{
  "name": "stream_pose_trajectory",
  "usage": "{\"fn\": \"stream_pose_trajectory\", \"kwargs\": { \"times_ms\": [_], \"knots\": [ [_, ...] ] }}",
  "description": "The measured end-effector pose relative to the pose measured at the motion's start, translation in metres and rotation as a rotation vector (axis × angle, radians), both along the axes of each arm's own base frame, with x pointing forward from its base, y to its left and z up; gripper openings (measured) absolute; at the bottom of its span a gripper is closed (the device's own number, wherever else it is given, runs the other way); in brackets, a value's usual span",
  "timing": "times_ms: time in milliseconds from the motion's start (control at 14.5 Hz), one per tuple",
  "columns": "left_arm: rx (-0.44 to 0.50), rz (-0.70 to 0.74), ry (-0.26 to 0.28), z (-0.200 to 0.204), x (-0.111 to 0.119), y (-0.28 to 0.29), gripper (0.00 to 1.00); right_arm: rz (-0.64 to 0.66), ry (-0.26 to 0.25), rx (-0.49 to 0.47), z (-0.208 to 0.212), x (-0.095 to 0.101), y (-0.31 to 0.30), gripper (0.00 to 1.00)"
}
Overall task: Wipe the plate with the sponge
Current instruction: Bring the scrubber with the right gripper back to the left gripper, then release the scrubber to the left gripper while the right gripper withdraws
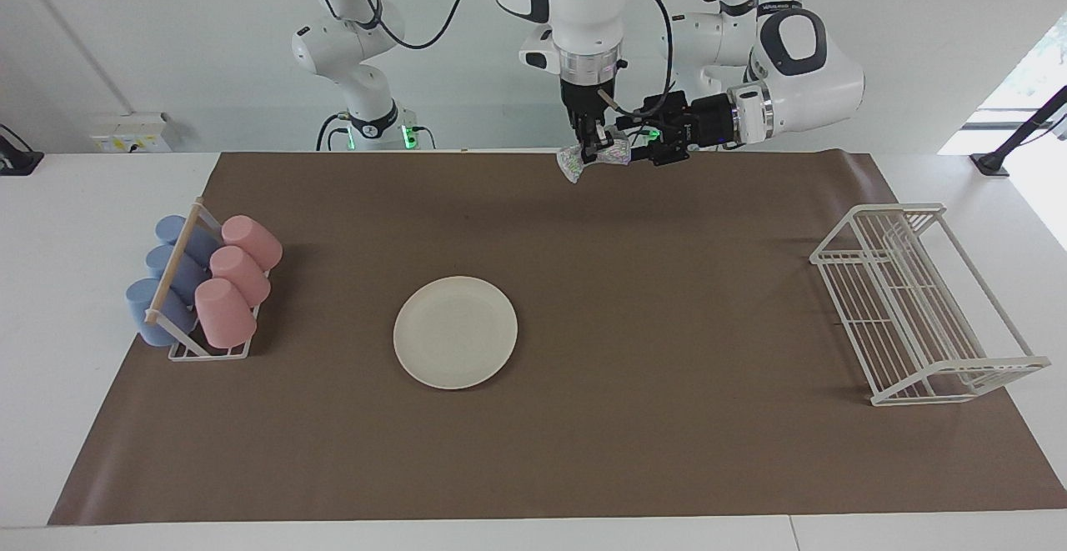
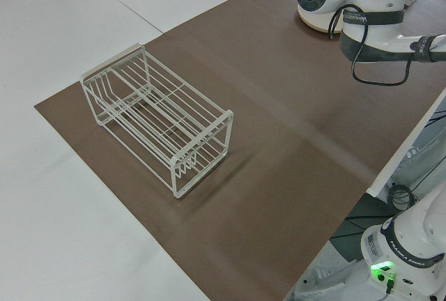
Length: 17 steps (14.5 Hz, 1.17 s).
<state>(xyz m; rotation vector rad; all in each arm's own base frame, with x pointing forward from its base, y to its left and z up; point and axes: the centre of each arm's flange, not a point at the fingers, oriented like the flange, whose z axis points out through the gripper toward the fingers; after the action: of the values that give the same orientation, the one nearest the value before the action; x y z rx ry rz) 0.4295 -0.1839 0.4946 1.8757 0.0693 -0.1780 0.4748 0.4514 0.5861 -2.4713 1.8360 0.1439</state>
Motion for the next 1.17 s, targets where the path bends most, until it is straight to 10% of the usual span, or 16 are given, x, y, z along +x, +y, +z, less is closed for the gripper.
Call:
{"fn": "stream_pose_trajectory", "kwargs": {
  "times_ms": [276,621,1172],
  "knots": [
    [0.000,0.020,0.053,0.001,0.000,0.002,0.05,0.001,0.002,-0.001,-0.001,0.000,0.001,0.11],
    [-0.001,0.027,0.072,0.002,0.000,0.002,0.05,0.022,-0.006,0.003,0.002,0.000,-0.001,0.14],
    [0.007,0.052,0.101,-0.001,0.003,0.012,0.05,0.340,-0.040,-0.017,0.048,0.048,-0.133,0.98]
  ]
}}
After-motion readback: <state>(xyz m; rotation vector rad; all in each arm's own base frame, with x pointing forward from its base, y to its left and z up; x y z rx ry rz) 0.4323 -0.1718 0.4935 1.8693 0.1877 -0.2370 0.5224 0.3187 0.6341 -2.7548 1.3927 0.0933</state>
